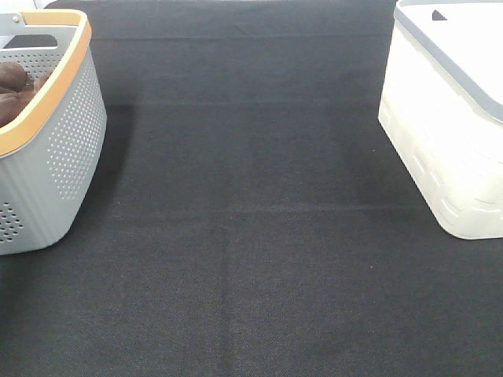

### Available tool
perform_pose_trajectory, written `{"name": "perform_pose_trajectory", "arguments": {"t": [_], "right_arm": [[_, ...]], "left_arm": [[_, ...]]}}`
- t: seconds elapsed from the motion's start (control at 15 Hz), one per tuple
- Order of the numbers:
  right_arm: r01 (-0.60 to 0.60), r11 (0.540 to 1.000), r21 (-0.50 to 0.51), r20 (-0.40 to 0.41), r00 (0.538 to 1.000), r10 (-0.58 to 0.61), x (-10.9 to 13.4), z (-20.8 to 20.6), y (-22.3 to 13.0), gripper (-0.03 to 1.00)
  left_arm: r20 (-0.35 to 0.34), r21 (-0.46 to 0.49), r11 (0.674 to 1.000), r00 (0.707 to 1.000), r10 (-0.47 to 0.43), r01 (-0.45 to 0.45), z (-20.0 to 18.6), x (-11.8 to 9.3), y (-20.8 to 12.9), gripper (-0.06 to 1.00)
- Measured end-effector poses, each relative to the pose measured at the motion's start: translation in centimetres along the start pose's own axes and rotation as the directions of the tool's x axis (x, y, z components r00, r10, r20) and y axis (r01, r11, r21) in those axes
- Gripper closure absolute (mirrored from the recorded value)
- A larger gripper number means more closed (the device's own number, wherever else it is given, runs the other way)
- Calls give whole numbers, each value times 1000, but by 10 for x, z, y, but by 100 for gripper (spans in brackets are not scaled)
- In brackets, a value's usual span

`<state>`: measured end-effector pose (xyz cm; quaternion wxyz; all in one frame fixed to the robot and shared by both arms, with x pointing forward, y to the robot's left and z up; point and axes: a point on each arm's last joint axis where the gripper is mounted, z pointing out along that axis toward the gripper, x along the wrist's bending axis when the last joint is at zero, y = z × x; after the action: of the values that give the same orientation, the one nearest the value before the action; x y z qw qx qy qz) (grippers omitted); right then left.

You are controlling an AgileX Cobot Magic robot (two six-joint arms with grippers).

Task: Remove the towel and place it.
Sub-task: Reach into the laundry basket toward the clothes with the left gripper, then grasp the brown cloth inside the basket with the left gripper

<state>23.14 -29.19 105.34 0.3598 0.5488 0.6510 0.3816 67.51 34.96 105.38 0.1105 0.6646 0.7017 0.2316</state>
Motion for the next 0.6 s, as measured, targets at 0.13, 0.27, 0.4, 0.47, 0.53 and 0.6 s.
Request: {"name": "perform_pose_trajectory", "arguments": {"t": [0.13, 0.27, 0.4, 0.47, 0.53, 0.6], "right_arm": [[0, 1000, 0, 0, 1000, 0, 0, 0, 0, 25], [2, 1000, 0, 3, 1000, -2, 0, 0, 0, 25], [2, 1000, 1, 4, 1000, -2, 0, 0, 0, 25], [2, 1000, 1, 4, 1000, -2, 0, 0, 0, 25], [2, 1000, 1, 4, 1000, -2, 0, 0, 0, 25], [2, 1000, 1, 4, 1000, -2, 0, 0, 0, 25]], "left_arm": [[-4, -17, 1000, 1000, -11, 11, 9, 5, 2, 41], [3, -107, 994, 1000, -13, 13, 11, 4, 10, 41], [7, -141, 990, 1000, -14, 15, 14, 4, 15, 41], [8, -130, 991, 1000, -12, 13, 22, 3, 14, 41], [10, -114, 993, 1000, -10, 11, 33, 1, 13, 41], [13, -99, 995, 1000, -8, 9, 43, -1, 11, 41]]}}
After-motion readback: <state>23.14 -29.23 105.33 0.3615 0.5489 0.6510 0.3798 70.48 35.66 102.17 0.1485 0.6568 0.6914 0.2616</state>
